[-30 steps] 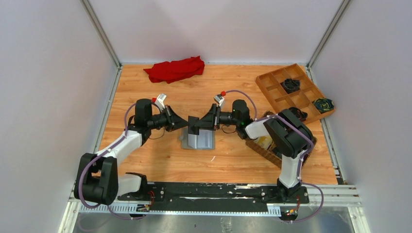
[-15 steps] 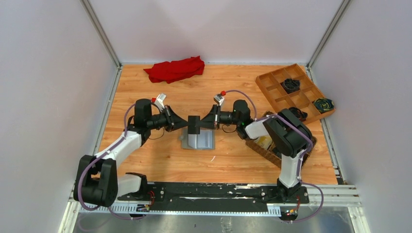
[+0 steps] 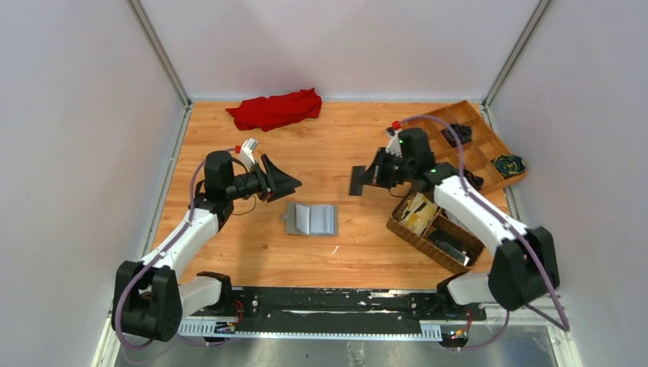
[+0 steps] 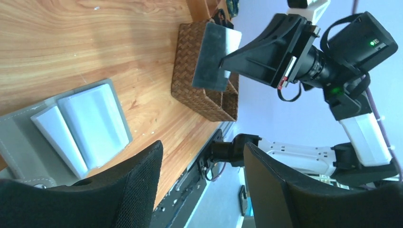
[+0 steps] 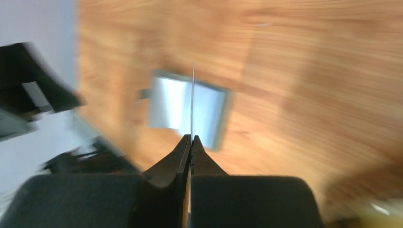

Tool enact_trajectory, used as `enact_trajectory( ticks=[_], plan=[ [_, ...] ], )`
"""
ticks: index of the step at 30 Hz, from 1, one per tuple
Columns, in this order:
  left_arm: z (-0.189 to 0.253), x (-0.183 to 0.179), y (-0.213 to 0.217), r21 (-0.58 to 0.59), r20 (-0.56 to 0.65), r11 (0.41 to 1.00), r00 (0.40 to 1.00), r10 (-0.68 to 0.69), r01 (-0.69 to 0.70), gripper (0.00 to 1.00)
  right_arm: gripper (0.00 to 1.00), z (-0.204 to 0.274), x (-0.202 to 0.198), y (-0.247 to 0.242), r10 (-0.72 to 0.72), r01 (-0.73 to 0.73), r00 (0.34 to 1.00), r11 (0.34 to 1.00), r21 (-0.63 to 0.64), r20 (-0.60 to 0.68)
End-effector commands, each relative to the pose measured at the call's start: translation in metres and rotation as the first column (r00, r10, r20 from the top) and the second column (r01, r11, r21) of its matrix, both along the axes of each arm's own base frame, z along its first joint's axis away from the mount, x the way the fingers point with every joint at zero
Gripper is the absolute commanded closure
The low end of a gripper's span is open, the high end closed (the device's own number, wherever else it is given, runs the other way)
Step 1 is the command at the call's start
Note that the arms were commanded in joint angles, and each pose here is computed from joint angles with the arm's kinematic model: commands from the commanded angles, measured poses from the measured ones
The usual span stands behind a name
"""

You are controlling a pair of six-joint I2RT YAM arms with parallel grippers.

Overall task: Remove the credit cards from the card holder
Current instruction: Move the storage box to the center of the board.

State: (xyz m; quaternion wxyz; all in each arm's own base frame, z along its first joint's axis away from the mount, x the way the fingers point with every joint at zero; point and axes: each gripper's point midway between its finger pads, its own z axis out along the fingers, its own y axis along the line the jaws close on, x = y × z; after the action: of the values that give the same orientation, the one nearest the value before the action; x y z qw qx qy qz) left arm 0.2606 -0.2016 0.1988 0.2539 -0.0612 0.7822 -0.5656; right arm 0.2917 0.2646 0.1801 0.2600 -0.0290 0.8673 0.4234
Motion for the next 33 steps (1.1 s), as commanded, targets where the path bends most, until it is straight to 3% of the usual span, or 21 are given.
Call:
enact_trajectory(
  ticks=[1,4,7,13,18,20,24,26,28,31,33],
  plan=[
    [0.02,-0.003,-0.003,-0.027,0.034,0.999,0.999,-0.027,0.028,0.34,1.0,-0.032,-0.034,-0.135,-0.154,0.15,0.987,0.789,-0.596,0.044],
    [0.019,-0.003,-0.004,-0.024,0.038,0.999,0.999,-0.034,0.035,0.34,1.0,-0.013,-0.039,-0.196,-0.218,0.284,0.957,0.588,-0.757,0.189],
    [0.014,-0.003,-0.004,-0.02,0.028,0.999,0.999,-0.045,0.045,0.34,1.0,0.011,-0.046,-0.236,-0.257,0.393,0.917,0.434,-0.811,0.306],
    [0.007,-0.004,-0.005,-0.013,0.021,0.998,0.998,-0.066,0.067,0.34,1.0,0.041,-0.047,-0.27,-0.22,0.495,0.867,0.283,-0.821,0.447],
    [0.002,-0.003,-0.006,-0.01,0.008,0.997,0.997,-0.079,0.079,0.34,1.0,0.052,-0.054,-0.3,-0.149,0.525,0.848,0.109,-0.844,0.508],
    [0.002,-0.002,-0.007,-0.014,-0.001,0.996,0.996,-0.089,0.089,0.34,1.0,0.051,-0.052,-0.303,-0.115,0.528,0.848,0.102,-0.843,0.517],
    [0.005,0.005,-0.008,-0.013,0.006,0.996,0.996,-0.091,0.091,0.34,1.0,0.048,-0.046,-0.292,-0.031,0.527,0.847,0.178,-0.831,0.53],
    [0.006,0.009,-0.009,-0.013,0.004,0.996,0.996,-0.092,0.092,0.34,1.0,0.039,-0.043,-0.279,0.063,0.485,0.856,0.249,-0.838,0.514],
    [0.007,0.014,-0.01,-0.013,0.002,0.996,0.996,-0.093,0.093,0.34,1.0,0.032,-0.043,-0.272,0.162,0.436,0.859,0.268,-0.859,0.486],
    [0.005,0.023,-0.012,-0.01,-0.007,0.995,0.995,-0.099,0.099,0.34,1.0,0.031,-0.044,-0.271,0.168,0.432,0.859,0.27,-0.86,0.484],
    [0.002,0.029,-0.013,-0.01,-0.019,0.994,0.994,-0.105,0.105,0.34,1.0,0.032,-0.041,-0.266,0.106,0.453,0.856,0.317,-0.834,0.505]
  ],
)
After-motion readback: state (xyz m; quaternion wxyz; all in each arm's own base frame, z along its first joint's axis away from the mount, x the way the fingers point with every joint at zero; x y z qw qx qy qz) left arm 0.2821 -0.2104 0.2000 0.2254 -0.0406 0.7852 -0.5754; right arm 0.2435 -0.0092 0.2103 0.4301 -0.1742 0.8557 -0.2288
